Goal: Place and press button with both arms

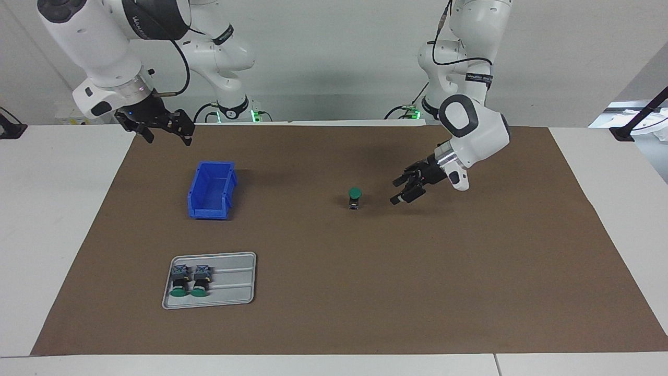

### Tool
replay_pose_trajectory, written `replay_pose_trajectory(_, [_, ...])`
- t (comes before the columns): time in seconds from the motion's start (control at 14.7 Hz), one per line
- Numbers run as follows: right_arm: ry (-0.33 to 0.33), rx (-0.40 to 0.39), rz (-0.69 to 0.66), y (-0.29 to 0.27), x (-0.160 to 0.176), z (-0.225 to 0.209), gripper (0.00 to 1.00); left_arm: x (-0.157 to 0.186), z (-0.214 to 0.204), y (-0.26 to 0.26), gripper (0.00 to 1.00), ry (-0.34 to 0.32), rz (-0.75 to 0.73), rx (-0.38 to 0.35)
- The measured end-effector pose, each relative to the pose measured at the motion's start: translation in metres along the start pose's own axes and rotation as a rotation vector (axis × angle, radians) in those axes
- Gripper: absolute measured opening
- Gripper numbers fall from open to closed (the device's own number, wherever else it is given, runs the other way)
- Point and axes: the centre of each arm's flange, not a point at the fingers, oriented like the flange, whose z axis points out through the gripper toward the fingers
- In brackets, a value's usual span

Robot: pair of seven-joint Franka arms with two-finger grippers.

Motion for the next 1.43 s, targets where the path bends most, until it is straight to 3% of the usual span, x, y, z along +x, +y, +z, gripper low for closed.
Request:
replay_pose_trajectory(0.2, [0.0, 0.0, 0.0, 0.0, 0.0, 0.0, 0.98, 0.006, -0.013, 0.008, 1.0, 0.086, 0.118, 0.07])
replay_pose_trajectory(0.41, [0.0, 0.0, 0.0, 0.0, 0.0, 0.0, 0.98, 0.009, -0.026, 0.017, 1.0, 0.131, 0.199, 0.122])
replay_pose_trajectory(0.61, [0.0, 0.0, 0.0, 0.0, 0.0, 0.0, 0.98, 0.0, -0.047, 0.035, 1.0, 0.16, 0.344, 0.281])
replay_pose_trajectory(0.81, [0.0, 0.0, 0.0, 0.0, 0.0, 0.0, 0.98, -0.013, -0.064, 0.058, 1.0, 0.168, 0.425, 0.366])
replay_pose_trajectory(1.15, [0.0, 0.0, 0.0, 0.0, 0.0, 0.0, 0.98, -0.04, -0.043, 0.078, 1.0, 0.243, 0.592, 0.497])
replay_pose_trajectory(1.43, [0.0, 0.0, 0.0, 0.0, 0.0, 0.0, 0.98, -0.067, -0.028, 0.091, 0.96, 0.273, 0.685, 0.533])
